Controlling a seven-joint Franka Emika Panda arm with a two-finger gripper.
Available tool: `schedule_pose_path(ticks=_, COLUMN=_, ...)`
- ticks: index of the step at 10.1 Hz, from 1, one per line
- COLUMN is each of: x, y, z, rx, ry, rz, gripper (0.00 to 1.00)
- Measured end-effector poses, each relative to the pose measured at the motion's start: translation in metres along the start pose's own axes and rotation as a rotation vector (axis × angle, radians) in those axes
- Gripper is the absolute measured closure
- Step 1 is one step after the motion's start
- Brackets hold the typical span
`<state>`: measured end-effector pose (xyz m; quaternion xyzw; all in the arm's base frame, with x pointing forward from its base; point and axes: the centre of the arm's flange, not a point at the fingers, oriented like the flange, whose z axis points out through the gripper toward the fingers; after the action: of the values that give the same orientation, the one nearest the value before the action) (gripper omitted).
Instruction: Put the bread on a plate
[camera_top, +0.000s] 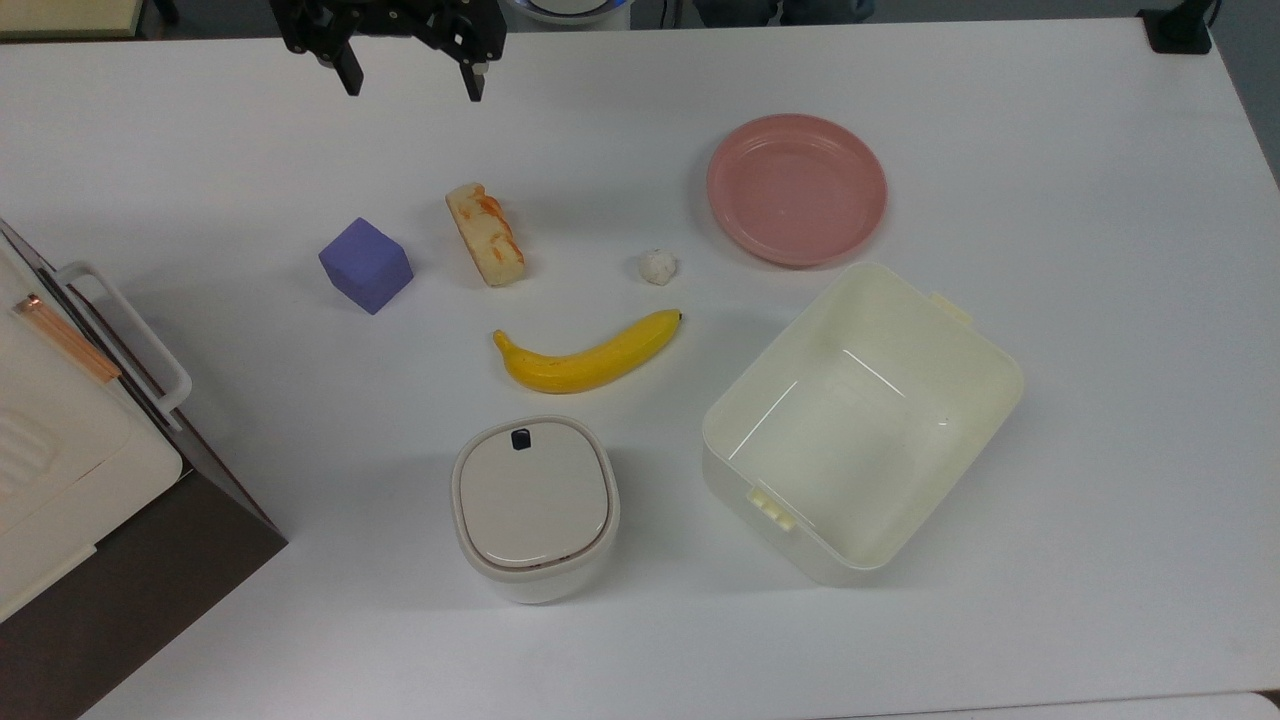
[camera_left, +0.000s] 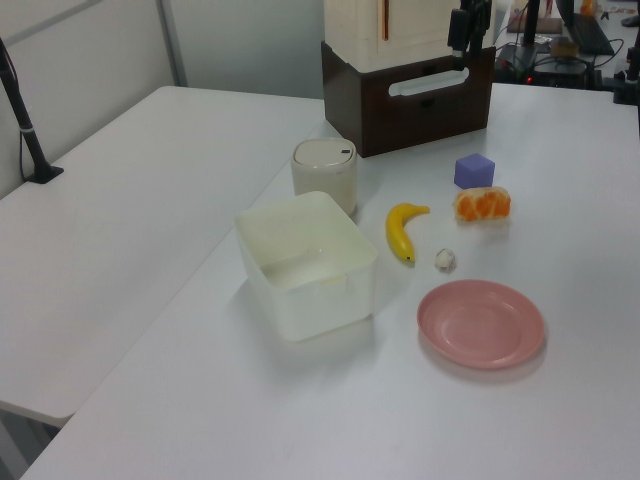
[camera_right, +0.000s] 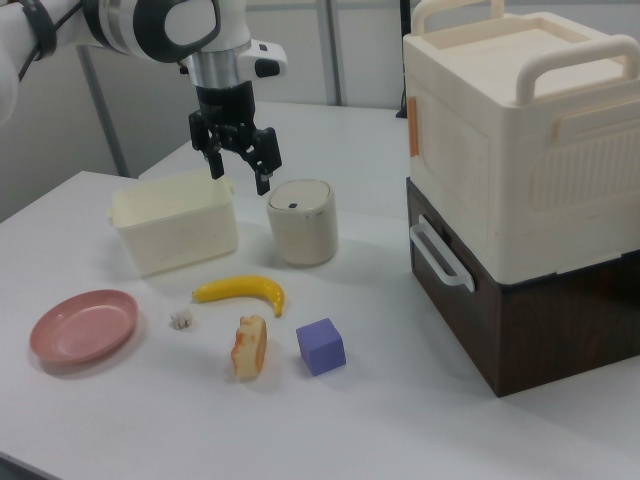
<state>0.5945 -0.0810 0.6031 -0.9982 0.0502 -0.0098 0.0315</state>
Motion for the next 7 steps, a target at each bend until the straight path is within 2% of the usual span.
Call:
schedule_pose_path(ticks=3, x=0.0, y=0.0, z=0.002, rx=0.0, ry=-0.004, rz=-0.029, gripper=0.0)
schedule_pose_path(ticks=5, x=0.0, y=0.0, z=0.005, rx=0.001, ry=-0.011, rz=-0.073, gripper=0.05)
schedule_pose_path(ticks=6, x=0.0, y=0.001, z=0.008, rx=0.002, ry=-0.017, rz=-0.082, gripper=0.14)
schedule_pose_path(ticks=7, x=-0.001, y=0.001, z=0.012, rx=0.002, ry=-0.024, rz=-0.087, gripper=0.15)
